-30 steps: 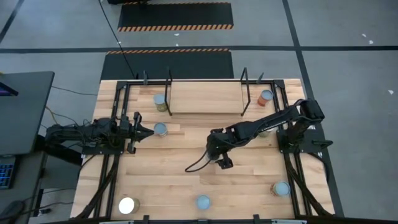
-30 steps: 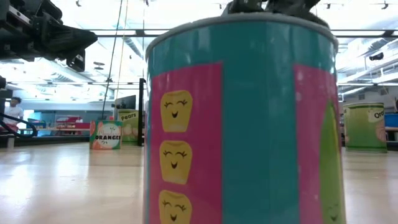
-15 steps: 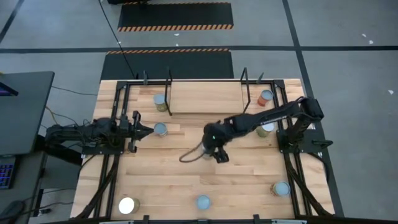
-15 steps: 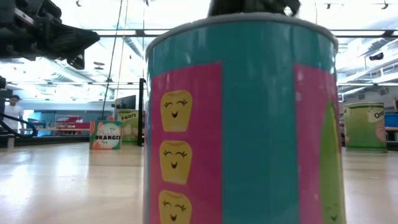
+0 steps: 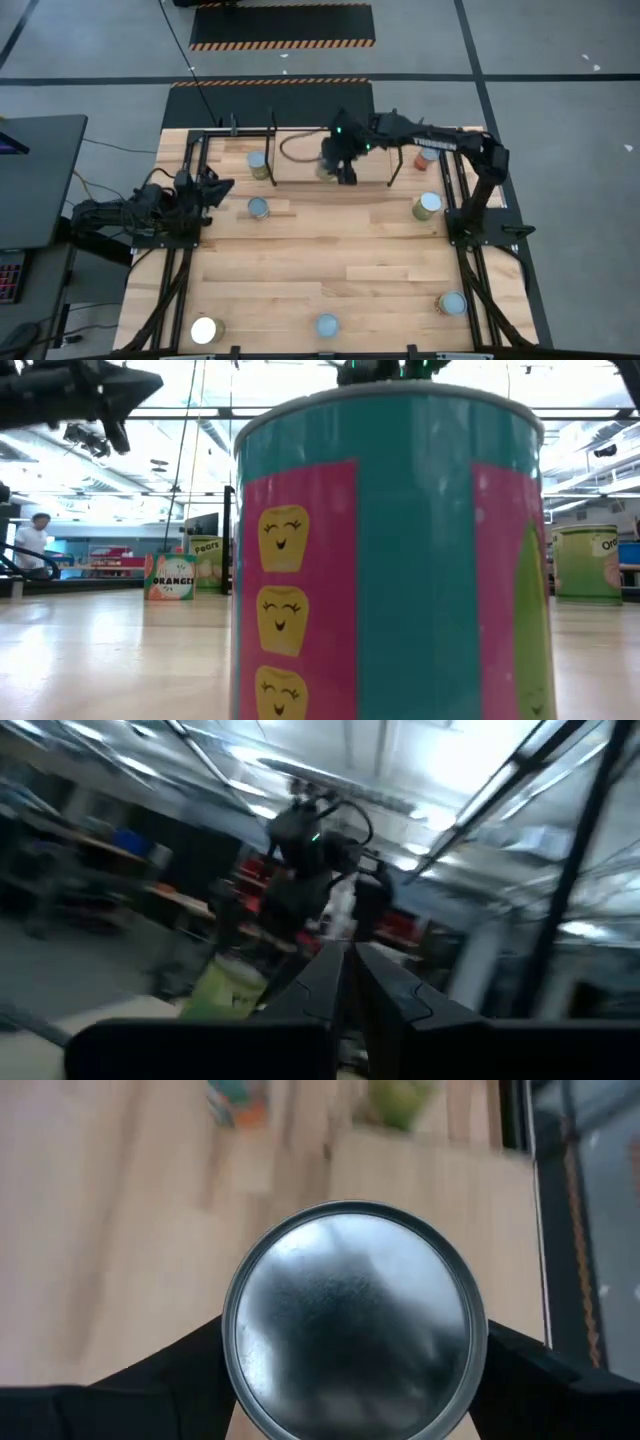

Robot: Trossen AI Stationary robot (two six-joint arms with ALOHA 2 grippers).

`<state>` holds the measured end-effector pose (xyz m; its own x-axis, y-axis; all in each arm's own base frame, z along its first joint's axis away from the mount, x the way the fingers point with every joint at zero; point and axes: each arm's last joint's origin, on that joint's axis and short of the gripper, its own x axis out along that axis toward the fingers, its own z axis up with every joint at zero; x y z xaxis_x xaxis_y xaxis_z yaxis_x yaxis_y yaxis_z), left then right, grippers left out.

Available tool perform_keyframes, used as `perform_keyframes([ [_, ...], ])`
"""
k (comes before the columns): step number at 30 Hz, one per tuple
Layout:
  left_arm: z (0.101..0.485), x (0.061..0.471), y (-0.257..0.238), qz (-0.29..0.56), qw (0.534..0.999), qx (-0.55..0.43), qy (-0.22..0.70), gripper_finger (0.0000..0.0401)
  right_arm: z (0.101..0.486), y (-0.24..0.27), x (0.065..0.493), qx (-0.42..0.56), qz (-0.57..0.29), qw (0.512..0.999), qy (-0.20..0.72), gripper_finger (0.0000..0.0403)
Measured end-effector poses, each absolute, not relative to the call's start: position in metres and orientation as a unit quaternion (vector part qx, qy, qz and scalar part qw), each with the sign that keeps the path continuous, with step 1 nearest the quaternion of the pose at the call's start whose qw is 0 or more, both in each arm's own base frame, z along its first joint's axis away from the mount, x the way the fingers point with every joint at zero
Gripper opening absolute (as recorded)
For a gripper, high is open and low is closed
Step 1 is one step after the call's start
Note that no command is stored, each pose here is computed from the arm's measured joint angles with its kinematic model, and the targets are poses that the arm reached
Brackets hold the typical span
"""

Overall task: Pick and place cans onto a shelf
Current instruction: Put the bottom canned pears on the shelf, then put the canned pears on the shelf aligned with the other canned pears

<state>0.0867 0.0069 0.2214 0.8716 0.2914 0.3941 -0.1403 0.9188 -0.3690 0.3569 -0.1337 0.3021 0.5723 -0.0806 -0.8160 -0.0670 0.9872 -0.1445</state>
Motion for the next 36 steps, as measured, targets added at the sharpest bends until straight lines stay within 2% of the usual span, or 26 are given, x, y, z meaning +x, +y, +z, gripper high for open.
perform_keyframes([
  [2, 0.242, 0.087, 0.008, 0.141, 0.956, -0.133, -0.219, 0.0036, 0.292, -0.151, 0.355, -0.073, 0.007, 0.880, 0.470, 0.0313],
  [7, 0.289, 0.108, 0.011, 0.212, 0.965, -0.098, -0.116, 0.0036, 0.274, -0.172, 0.352, -0.091, 0.034, 0.864, 0.494, 0.0314],
  [13, 0.349, 0.137, 0.018, 0.273, 0.955, -0.111, -0.029, 0.0036, 0.264, -0.186, 0.352, -0.111, 0.074, 0.866, 0.481, 0.0315],
  [17, 0.383, 0.140, 0.032, 0.321, 0.937, -0.130, 0.045, 0.0036, 0.257, -0.194, 0.354, -0.114, 0.085, 0.870, 0.471, 0.0319],
  [21, 0.400, 0.139, 0.051, 0.348, 0.916, -0.150, 0.134, 0.0046, 0.246, -0.195, 0.361, -0.118, 0.085, 0.866, 0.478, 0.0330],
  [27, 0.395, 0.148, 0.083, 0.319, 0.900, -0.205, 0.214, 0.0112, 0.245, -0.195, 0.363, -0.111, 0.066, 0.868, 0.479, 0.0366],
  [32, 0.376, 0.152, 0.112, 0.308, 0.885, -0.183, 0.298, 0.0197, 0.274, -0.188, 0.350, -0.128, 0.041, 0.872, 0.471, 0.0383],
  [36, 0.367, 0.152, 0.134, 0.301, 0.880, -0.156, 0.332, 0.0264, 0.309, -0.177, 0.333, -0.130, 0.012, 0.885, 0.447, 0.0383],
])
